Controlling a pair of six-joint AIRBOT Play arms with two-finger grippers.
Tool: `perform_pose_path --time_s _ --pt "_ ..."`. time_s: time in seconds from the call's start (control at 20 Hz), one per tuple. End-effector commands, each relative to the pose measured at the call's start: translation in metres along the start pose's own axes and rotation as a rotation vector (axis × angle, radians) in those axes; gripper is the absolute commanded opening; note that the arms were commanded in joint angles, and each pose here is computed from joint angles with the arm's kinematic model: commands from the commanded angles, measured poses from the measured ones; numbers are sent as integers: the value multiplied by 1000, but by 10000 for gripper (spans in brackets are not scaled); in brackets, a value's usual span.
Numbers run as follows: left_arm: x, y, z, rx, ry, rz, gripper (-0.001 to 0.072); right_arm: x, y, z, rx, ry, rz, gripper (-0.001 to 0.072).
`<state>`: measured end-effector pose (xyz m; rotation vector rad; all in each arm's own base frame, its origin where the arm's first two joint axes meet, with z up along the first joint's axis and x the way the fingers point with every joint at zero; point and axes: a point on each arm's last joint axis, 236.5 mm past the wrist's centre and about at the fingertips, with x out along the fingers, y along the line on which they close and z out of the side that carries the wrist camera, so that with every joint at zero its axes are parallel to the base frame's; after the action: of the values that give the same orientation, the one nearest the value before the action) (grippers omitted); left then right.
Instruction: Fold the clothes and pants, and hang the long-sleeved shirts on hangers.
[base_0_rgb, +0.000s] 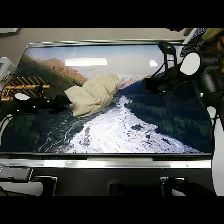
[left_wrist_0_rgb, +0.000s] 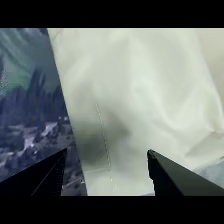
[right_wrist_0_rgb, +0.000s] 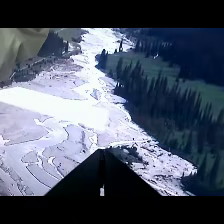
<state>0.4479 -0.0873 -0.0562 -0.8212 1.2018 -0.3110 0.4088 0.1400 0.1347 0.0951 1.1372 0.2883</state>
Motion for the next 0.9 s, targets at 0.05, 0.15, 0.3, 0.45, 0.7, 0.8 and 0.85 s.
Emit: perform_pose_path --time_s 0.05,0.15,0.3,0.45,0.7,0.8,0.85 --pt "38 13 -11 -33 32 -14 576 -1 6 6 25 -24 26 41" --pt "44 13 -13 -37 39 -14 363 -1 12 13 41 -55 50 42" --pt "40 5 -10 -34 33 -33 12 -2 2 49 332 -197 48 42" --pt "36 -3 -11 -18 45 -50 12 4 -37 108 755 -346 239 43" --pt "35 -6 -16 -18 66 -59 12 114 -61 134 805 -258 578 539" --pt "35 -6 -18 -17 73 -62 12 173 -49 116 747 -192 597 551" --pt "35 -7 -19 -17 79 -64 11 195 -43 110 729 -180 599 555"
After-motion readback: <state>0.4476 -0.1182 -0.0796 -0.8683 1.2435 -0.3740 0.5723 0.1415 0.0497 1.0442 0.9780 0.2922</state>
